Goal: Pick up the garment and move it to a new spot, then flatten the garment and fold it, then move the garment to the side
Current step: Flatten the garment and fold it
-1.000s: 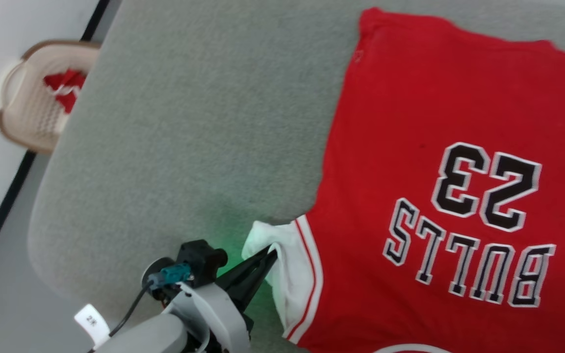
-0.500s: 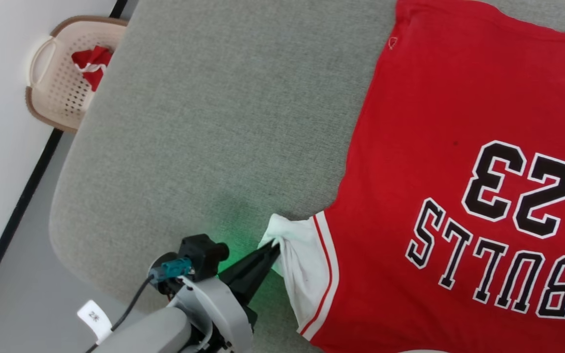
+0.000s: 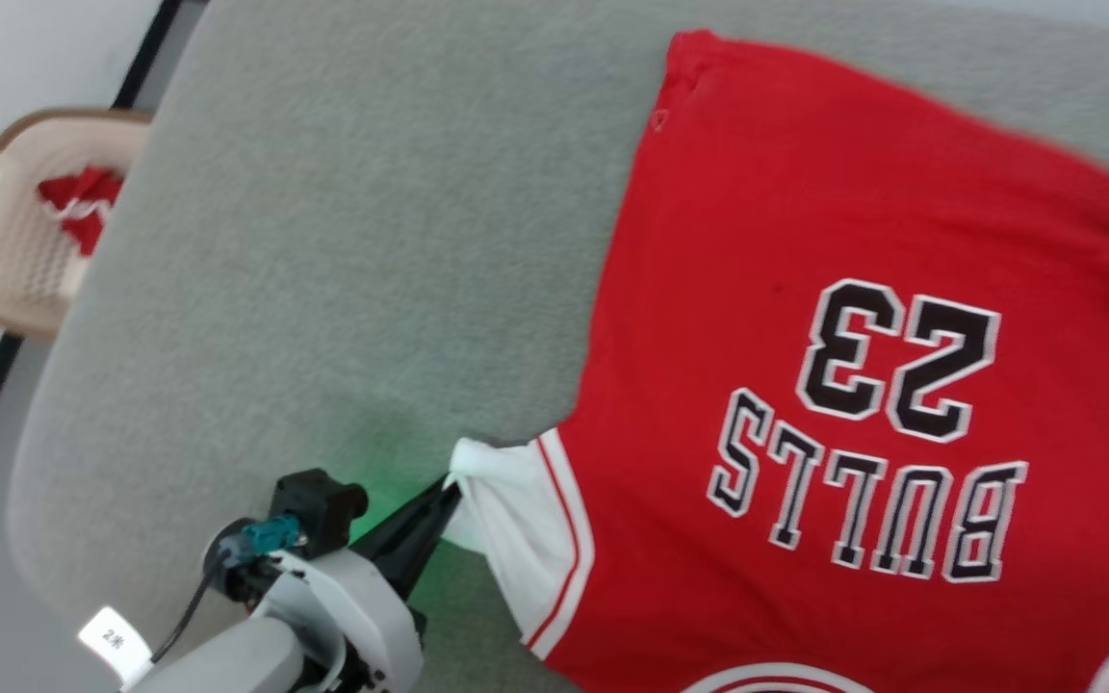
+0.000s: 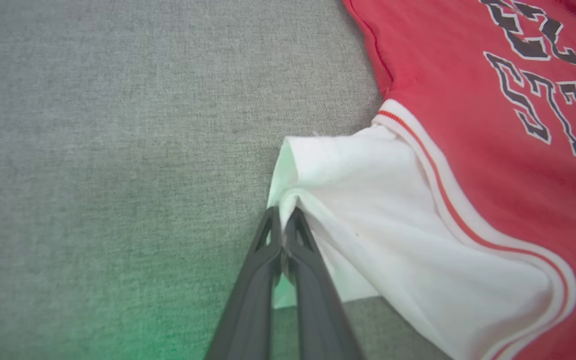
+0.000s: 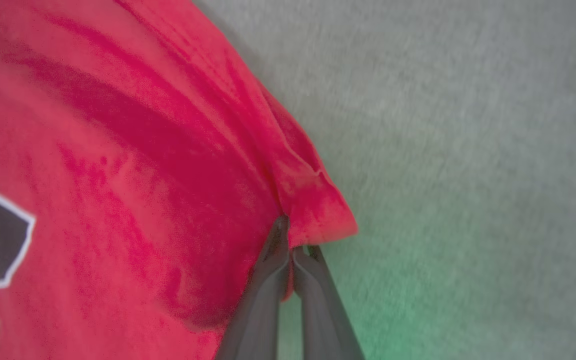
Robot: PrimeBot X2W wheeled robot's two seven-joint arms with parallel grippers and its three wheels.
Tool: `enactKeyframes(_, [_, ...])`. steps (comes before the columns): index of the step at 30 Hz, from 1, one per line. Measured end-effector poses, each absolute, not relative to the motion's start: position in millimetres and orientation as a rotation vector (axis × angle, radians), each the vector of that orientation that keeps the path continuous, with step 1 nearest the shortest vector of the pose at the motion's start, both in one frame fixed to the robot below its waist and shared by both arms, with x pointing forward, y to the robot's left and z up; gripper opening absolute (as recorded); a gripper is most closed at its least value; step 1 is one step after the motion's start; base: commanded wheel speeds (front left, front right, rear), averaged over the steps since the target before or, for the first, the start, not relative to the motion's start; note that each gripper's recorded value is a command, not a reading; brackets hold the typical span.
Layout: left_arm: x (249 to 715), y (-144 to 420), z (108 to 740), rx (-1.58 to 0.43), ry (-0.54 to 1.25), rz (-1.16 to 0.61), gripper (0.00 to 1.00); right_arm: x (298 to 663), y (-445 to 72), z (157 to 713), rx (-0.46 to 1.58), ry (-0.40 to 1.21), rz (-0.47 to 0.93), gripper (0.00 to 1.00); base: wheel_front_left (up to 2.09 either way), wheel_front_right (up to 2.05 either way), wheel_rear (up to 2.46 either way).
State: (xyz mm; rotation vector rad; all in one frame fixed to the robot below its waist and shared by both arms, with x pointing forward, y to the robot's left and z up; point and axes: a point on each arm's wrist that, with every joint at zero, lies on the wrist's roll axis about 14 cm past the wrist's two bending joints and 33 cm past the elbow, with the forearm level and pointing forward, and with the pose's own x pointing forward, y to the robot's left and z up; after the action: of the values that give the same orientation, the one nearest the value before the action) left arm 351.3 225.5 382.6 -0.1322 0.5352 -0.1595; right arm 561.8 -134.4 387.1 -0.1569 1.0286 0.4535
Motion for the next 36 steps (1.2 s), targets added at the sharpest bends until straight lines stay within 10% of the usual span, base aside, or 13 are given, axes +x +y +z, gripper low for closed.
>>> enactKeyframes(18, [362.4, 193.2, 404.5, -0.131, 0.474, -0.266, 0.0, 365.0, -220.9, 370.1, 0.016, 1.133, 0.329, 0.0, 0.0, 0.0, 0.0])
enactKeyframes(28, [364.4, 184.7, 405.2, -0.136, 0.472, -0.29, 0.0, 341.2, -229.1, 357.4, 0.053, 1.099, 0.23, 0.0, 0.0, 0.0, 0.0])
enactKeyframes(32, [364.1, 184.6, 405.3, -0.138, 0.471, -0.289, 0.0, 342.3, -229.0, 356.3, 0.028, 1.098, 0.232, 1.0, 0.0, 0.0, 0.0])
enactKeyframes(36, [363.0, 185.1, 405.2, -0.139, 0.471, -0.287, 0.0, 342.2, -230.1, 361.2, 0.006, 1.108, 0.24, 1.0, 0.0, 0.0, 0.0])
